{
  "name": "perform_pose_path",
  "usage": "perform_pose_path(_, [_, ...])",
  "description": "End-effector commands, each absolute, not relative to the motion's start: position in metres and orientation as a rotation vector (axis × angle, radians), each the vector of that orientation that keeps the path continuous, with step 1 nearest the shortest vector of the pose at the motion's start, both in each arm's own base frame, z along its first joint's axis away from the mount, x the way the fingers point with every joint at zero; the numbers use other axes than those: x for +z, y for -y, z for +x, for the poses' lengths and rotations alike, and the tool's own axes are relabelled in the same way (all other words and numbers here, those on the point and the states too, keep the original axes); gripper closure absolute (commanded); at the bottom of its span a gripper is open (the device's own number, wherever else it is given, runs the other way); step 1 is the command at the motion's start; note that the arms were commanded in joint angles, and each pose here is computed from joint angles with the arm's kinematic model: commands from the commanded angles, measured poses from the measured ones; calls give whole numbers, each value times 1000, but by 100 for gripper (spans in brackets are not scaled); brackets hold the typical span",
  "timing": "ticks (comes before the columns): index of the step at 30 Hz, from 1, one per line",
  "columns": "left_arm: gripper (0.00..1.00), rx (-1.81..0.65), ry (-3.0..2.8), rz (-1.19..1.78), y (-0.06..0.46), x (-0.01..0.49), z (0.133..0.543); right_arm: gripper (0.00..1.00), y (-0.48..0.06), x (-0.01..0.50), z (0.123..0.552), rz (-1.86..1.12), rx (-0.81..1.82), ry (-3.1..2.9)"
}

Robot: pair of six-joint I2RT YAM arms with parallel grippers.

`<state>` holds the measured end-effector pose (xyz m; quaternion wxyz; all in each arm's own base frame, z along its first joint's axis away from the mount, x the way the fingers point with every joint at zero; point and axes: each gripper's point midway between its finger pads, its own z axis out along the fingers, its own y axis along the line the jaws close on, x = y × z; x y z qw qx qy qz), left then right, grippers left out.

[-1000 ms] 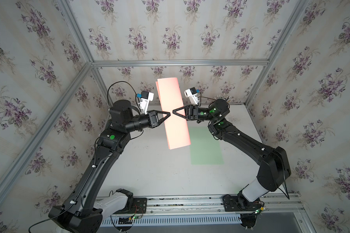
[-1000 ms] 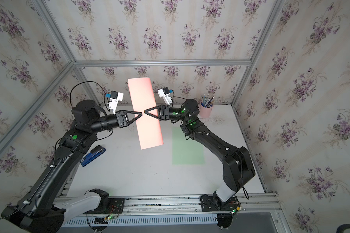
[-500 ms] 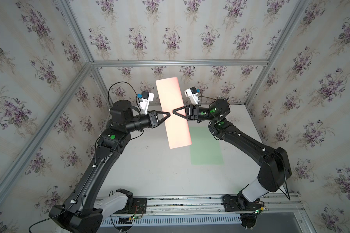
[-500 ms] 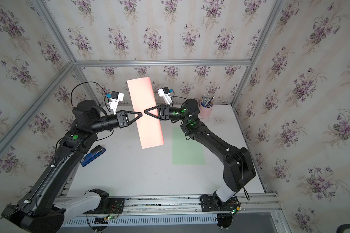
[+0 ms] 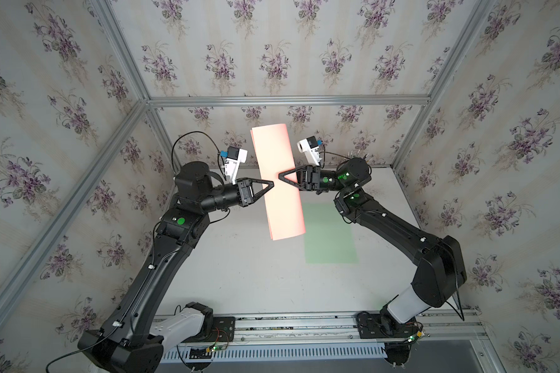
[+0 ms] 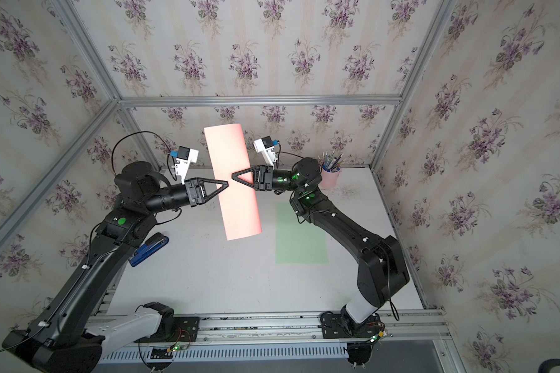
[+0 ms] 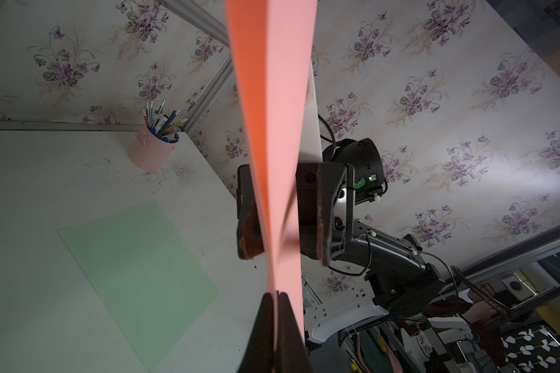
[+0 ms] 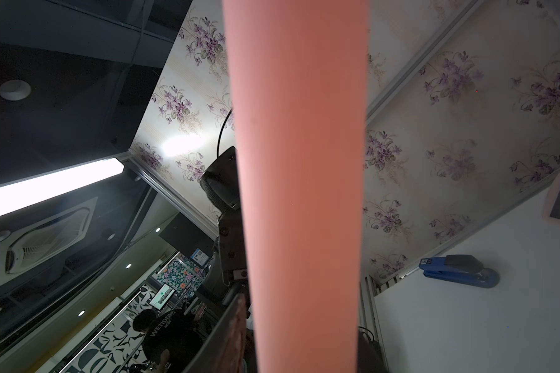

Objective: Fold the rectangular paper in half along the long edge
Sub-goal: Fold the paper.

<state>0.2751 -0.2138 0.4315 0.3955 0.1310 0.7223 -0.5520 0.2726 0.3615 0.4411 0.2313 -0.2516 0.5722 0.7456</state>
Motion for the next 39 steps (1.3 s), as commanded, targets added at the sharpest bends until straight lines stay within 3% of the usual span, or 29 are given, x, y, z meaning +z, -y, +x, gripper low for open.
perform_pose_path(1, [100, -1447, -1749, 402, 218, 449, 266, 61, -358, 450, 269, -731, 2042, -1532])
perform_pose_path(8, [100, -1475, -1707, 431, 219, 457, 261, 68, -351, 462, 263, -768, 2029, -1508])
perform_pose_path(21, [100, -1488, -1662, 462, 220, 469, 256, 71, -347, 468, 250, -823, 2005, -1522])
perform_pose_path(39, [100, -1477, -1647, 488, 218, 476, 247, 99, -339, 468, 253, -826, 1942, -1549])
